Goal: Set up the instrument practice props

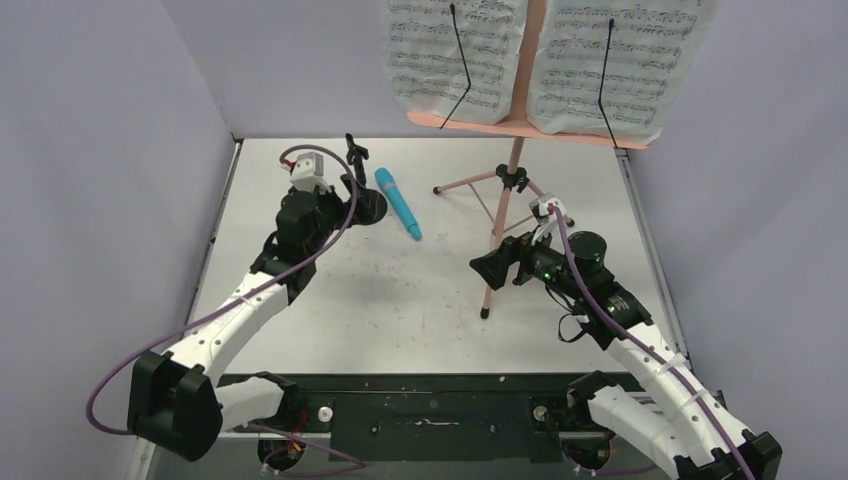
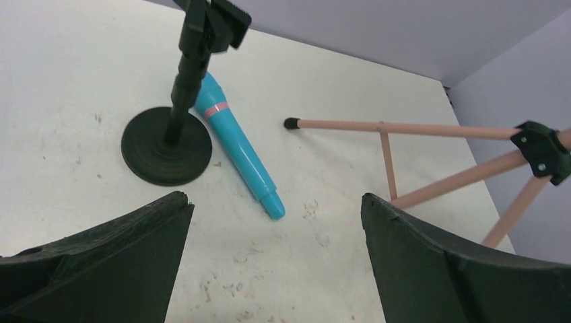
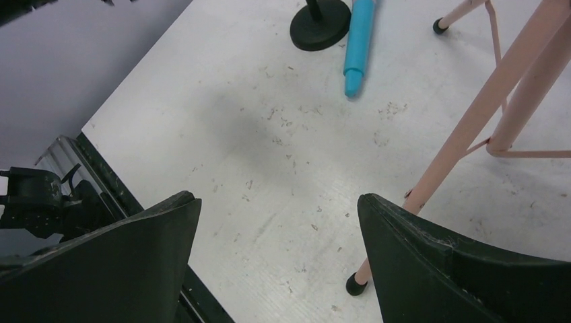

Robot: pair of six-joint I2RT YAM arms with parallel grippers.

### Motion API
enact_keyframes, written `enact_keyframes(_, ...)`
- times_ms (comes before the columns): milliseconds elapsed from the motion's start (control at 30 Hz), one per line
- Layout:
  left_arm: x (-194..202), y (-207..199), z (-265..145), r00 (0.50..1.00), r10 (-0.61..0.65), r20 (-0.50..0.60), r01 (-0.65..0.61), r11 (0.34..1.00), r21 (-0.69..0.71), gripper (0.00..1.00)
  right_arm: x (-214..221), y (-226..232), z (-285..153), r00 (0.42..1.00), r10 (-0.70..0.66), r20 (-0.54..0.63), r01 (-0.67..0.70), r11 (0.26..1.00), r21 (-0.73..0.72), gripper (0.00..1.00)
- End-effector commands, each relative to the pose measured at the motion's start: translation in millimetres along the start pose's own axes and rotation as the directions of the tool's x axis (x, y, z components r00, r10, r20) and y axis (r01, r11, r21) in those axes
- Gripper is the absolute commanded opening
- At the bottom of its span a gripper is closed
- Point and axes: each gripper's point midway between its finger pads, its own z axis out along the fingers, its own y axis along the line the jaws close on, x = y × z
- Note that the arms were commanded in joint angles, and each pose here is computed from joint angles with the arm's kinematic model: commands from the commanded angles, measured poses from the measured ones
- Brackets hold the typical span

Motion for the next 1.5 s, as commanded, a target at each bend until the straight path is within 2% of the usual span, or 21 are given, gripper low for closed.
enact_keyframes(0, -50.1, -6.0, 26.0, 0.996, 0.047, 0.078, -0.043, 0.998, -0.054, 0.97, -4.3, 2.1, 3.6, 0.998, 0.03, 0.048, -0.03, 1.0, -0.009, 0.9)
enact_keyframes(300, -85.6, 5.5, 89.7, 0.994, 0.078, 0.072, -0.061, 0.976, -0.211, 0.96, 14.5, -2.0, 6.6, 0.995, 0.097, 0.013, -0.097, 0.995, 0.0, 0.9)
enact_keyframes(567, -64.5, 25.4, 132.2, 0.988, 0.134, -0.073, -0.15, 0.939, -0.311, 0.97, 18.9, 0.4, 5.6, 0.992, 0.125, 0.011, -0.125, 0.992, -0.01, 0.9)
enact_keyframes(633, -59.0, 32.5, 140.5, 0.985, 0.138, -0.105, -0.166, 0.924, -0.344, 1.0, 19.6, 1.5, 5.4, 0.991, 0.131, 0.009, -0.131, 0.991, -0.015, 0.9)
enact_keyframes(800, -44.9, 39.1, 153.6, 0.977, 0.139, -0.163, -0.19, 0.912, -0.363, 0.81, 25.6, 1.5, 6.0, 0.99, 0.142, -0.019, -0.142, 0.99, -0.012, 0.9)
enact_keyframes(1200, -51.9, 41.9, 148.1, 0.97, 0.194, -0.145, -0.234, 0.902, -0.363, 0.42, 29.9, -2.0, 7.1, 0.989, 0.142, -0.049, -0.141, 0.99, 0.008, 0.9)
enact_keyframes(1300, -57.1, 41.1, 141.2, 0.971, 0.201, -0.127, -0.235, 0.901, -0.364, 0.36, 30.2, -1.7, 7.8, 0.989, 0.142, -0.051, -0.142, 0.99, 0.006, 0.9)
enact_keyframes(1467, -63.5, 38.0, 124.3, 0.968, 0.222, -0.121, -0.251, 0.899, -0.359, 0.35, 32.2, -2.9, 7.0, 0.989, 0.13, -0.065, -0.129, 0.992, 0.014, 0.9)
